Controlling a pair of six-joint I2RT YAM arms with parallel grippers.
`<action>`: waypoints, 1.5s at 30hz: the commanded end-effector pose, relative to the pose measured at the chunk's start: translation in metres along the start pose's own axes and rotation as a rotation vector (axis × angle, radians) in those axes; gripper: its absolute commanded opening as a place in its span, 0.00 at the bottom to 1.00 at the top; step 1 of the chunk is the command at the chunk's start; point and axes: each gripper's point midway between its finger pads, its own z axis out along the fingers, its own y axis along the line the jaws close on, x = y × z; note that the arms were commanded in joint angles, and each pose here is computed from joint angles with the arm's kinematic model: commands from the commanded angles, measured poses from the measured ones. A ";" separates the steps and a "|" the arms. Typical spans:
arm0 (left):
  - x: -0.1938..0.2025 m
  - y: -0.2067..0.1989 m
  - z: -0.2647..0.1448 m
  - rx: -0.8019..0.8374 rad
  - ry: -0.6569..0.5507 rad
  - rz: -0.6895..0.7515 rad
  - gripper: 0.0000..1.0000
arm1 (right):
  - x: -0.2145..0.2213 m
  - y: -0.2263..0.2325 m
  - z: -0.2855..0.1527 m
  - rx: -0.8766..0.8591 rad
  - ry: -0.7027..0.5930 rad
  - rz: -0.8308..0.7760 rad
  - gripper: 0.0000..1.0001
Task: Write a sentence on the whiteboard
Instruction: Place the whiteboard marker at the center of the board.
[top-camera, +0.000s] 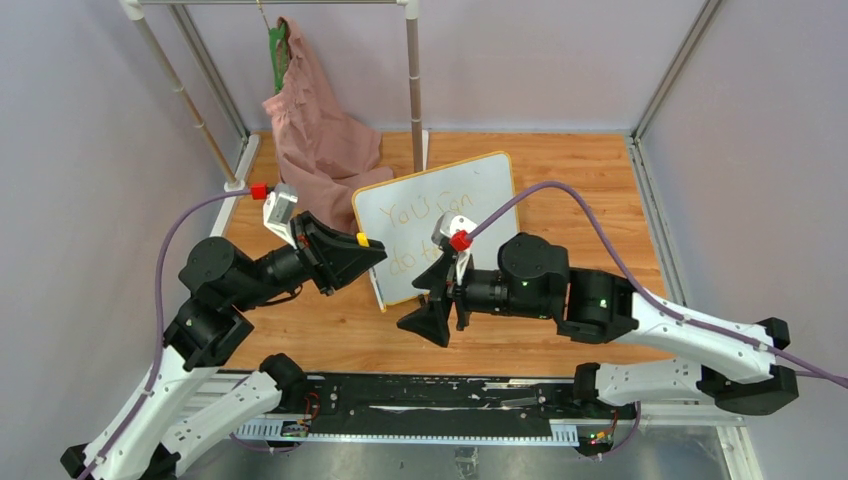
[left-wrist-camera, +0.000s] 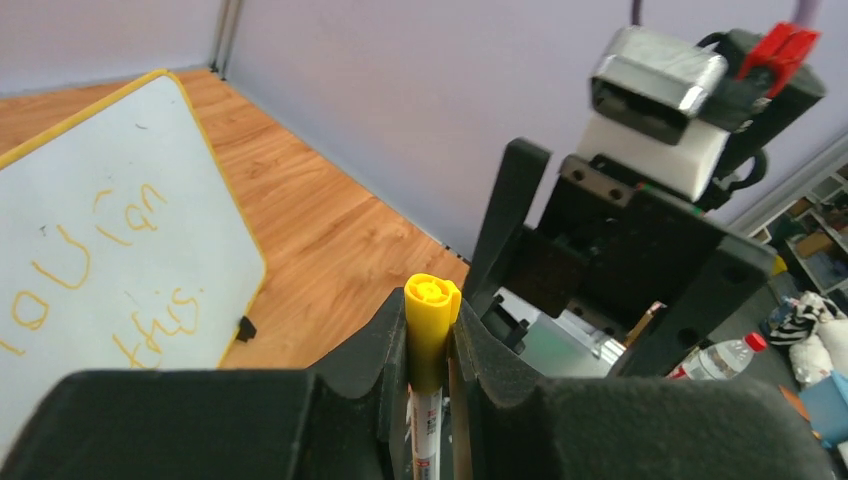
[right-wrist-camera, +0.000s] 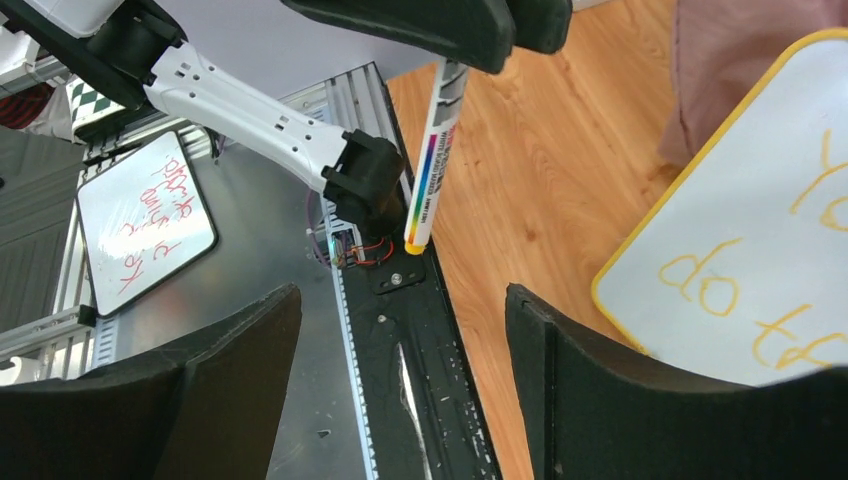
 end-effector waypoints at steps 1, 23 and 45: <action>0.003 -0.011 -0.002 0.075 -0.015 -0.011 0.00 | -0.007 0.008 0.014 -0.055 -0.077 0.086 0.77; 0.003 -0.012 -0.015 0.070 -0.078 -0.022 0.00 | -0.011 -0.010 0.068 -0.010 -0.162 0.231 0.39; -0.001 -0.016 -0.032 0.045 -0.124 -0.053 0.57 | 0.018 -0.016 0.049 0.002 -0.115 0.152 0.00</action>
